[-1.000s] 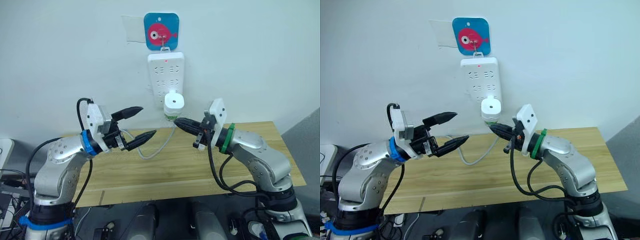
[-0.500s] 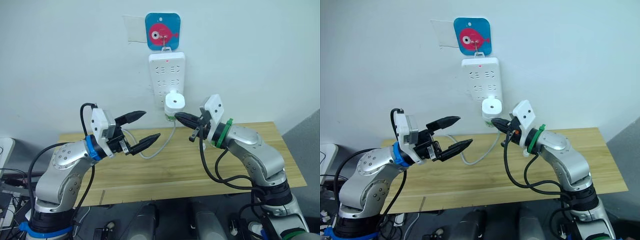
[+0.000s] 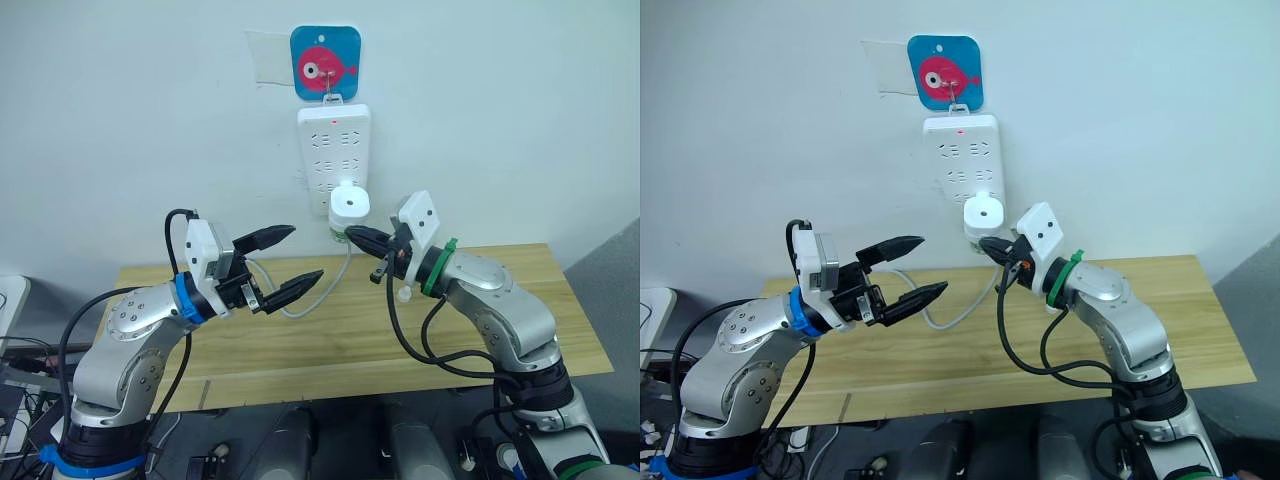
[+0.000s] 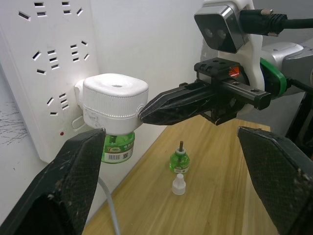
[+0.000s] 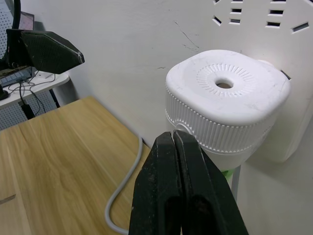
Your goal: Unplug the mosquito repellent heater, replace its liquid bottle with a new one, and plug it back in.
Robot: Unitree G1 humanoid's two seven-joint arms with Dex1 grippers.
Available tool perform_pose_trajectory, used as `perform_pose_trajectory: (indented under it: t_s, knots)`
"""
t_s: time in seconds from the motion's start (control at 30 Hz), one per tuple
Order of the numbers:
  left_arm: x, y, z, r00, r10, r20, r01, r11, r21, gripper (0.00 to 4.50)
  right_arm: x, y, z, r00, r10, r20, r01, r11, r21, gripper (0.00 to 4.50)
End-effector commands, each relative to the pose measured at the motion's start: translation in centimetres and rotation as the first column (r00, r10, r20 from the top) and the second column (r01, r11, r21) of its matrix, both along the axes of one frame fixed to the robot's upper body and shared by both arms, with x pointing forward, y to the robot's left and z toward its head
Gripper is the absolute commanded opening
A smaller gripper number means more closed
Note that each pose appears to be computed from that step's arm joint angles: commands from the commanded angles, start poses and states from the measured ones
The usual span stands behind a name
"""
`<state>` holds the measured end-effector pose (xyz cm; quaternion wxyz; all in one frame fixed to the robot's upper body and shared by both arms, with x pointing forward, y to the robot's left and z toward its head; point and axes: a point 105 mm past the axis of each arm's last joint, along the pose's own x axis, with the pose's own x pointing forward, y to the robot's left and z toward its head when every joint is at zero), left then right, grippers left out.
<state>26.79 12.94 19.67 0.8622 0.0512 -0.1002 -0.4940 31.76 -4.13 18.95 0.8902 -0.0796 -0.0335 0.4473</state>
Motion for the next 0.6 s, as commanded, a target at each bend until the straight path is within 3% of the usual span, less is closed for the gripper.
perform_pose_trajectory:
  t_s: [0.03, 0.4, 0.6]
  knots:
    - [-0.5, -0.4, 0.8, 0.999, -0.022, 0.037, 0.022, 1.0, -0.005, 4.5, 0.5, -0.5, 1.6, 0.996, -0.054, 0.065, 0.051, 0.998, 0.038, 0.04]
    - [-0.4, -0.5, 0.6, 0.999, -0.031, 0.031, 0.031, 0.999, -0.008, 4.5, 1.1, -1.3, 2.0, 0.993, -0.099, 0.058, 0.095, 0.994, 0.062, 0.04]
    - [-0.2, 0.1, 0.5, 1.0, -0.013, 0.022, 0.013, 1.0, -0.004, 4.5, -0.6, -0.9, 1.3, 0.999, 0.02, 0.034, -0.02, 1.0, 0.015, 0.04]
